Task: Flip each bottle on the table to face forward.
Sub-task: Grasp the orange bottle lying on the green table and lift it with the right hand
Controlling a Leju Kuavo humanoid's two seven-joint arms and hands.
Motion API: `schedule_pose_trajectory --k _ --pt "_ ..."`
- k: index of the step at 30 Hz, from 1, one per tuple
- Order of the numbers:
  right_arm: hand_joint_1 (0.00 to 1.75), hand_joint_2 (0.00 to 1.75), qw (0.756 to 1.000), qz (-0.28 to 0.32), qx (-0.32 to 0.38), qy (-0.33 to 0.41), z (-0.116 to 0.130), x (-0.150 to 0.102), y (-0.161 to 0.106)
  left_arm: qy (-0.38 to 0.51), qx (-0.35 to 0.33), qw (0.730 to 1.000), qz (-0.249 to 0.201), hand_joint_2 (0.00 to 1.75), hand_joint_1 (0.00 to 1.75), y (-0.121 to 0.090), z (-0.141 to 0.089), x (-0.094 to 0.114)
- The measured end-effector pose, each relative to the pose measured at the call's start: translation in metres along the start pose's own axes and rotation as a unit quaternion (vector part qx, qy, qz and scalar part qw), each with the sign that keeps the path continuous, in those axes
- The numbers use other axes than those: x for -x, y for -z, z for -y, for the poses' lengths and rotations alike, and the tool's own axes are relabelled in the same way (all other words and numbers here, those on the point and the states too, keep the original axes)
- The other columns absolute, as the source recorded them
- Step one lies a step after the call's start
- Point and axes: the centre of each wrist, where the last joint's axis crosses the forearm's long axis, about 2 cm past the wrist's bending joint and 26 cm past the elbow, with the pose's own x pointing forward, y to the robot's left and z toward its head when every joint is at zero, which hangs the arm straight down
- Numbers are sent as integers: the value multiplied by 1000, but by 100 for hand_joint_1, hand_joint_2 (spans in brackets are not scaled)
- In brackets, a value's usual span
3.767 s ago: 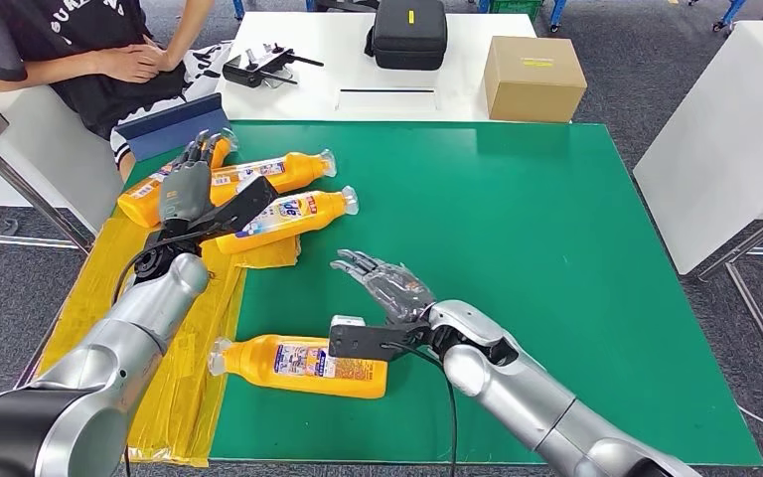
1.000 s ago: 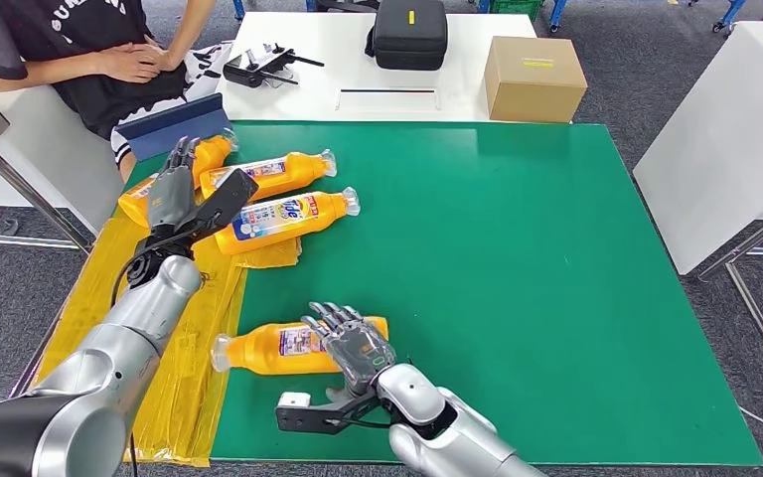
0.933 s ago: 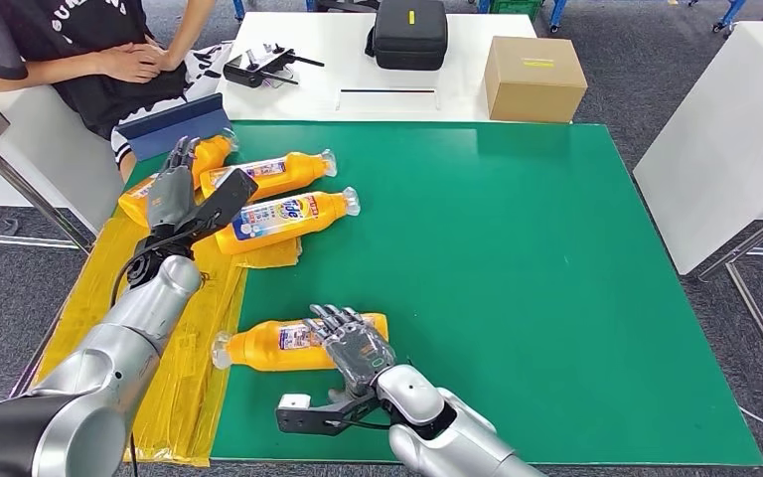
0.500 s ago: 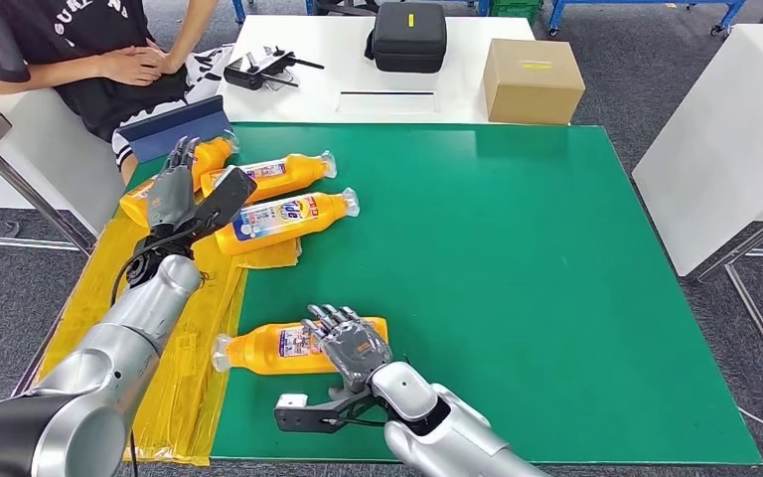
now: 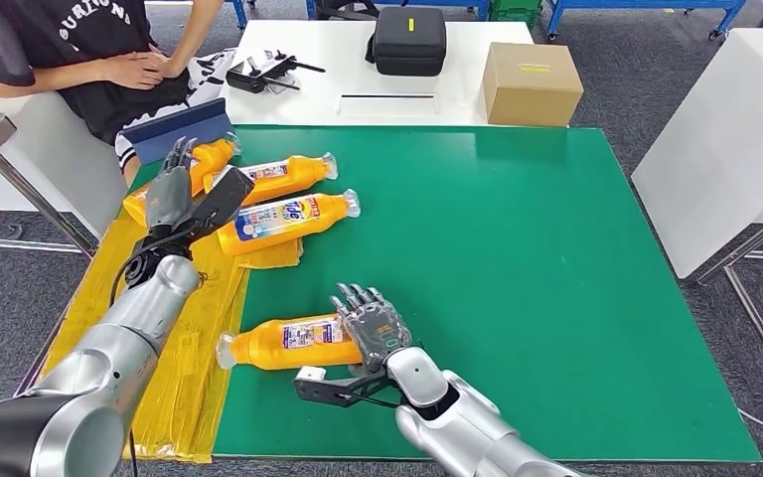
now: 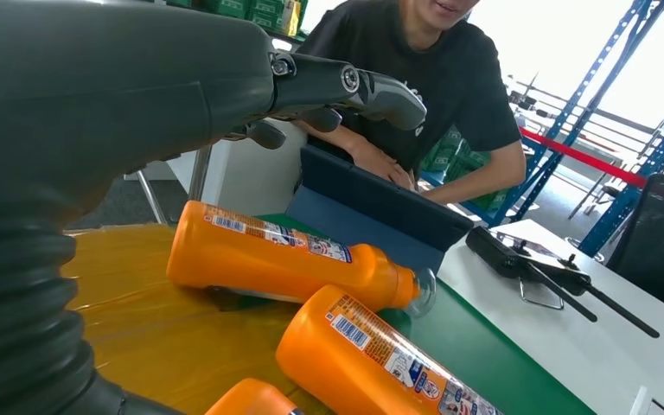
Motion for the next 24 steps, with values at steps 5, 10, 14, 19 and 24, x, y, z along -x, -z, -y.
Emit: schedule_pose_trajectory --k 5,10,14,19,24 --pt "15 175 1000 -8 -2 1 2 8 2 0 2 1000 -2 175 0 -2 2 2" --pt "154 175 1000 -6 -16 10 2 12 3 1 5 1000 -3 175 0 -3 4 3" --pt "164 175 999 -1 -27 18 2 16 4 0 5 1000 -2 175 0 -3 4 3" --pt "172 175 999 1 -31 21 4 19 7 0 5 1000 -2 175 0 -3 4 3" --pt "175 175 999 9 -39 25 7 23 9 -1 5 1000 0 175 0 -4 4 3"
